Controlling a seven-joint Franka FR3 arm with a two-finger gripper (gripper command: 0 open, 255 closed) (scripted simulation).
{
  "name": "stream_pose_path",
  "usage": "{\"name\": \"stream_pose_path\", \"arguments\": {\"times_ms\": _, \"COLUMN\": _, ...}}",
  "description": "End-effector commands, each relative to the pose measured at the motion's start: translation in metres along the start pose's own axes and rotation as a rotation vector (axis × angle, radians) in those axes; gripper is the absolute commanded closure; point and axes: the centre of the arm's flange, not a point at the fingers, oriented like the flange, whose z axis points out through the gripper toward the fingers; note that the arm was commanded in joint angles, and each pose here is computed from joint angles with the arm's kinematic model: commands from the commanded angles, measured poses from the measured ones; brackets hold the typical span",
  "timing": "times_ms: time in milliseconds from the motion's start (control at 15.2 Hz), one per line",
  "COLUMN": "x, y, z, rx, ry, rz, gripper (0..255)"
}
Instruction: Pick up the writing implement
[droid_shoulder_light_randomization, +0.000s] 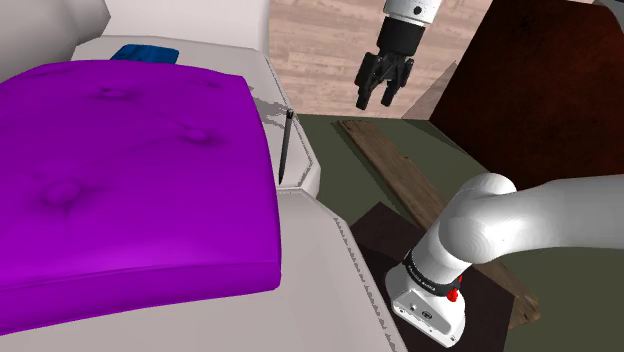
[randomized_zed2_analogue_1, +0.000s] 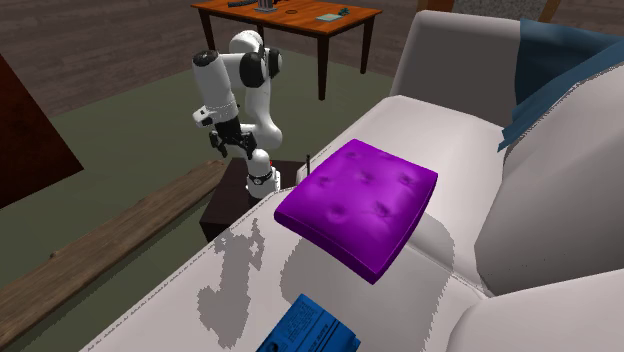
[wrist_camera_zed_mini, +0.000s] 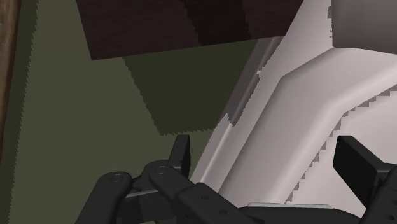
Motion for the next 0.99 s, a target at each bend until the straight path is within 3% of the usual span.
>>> {"name": "stream_pose_path", "arguments": {"times_ms": 0, "x": 0.000, "y": 0.000, "z": 0.000, "rx": 0.000, "ry": 0.000, "rz": 0.000, "gripper": 0}}
{"name": "stream_pose_path", "arguments": {"times_ms": 924, "x": -0.021, "y": -0.187, "z": -0.040, "rx": -0.045, "ry": 0.021, "rz": 0.124, "gripper": 0}}
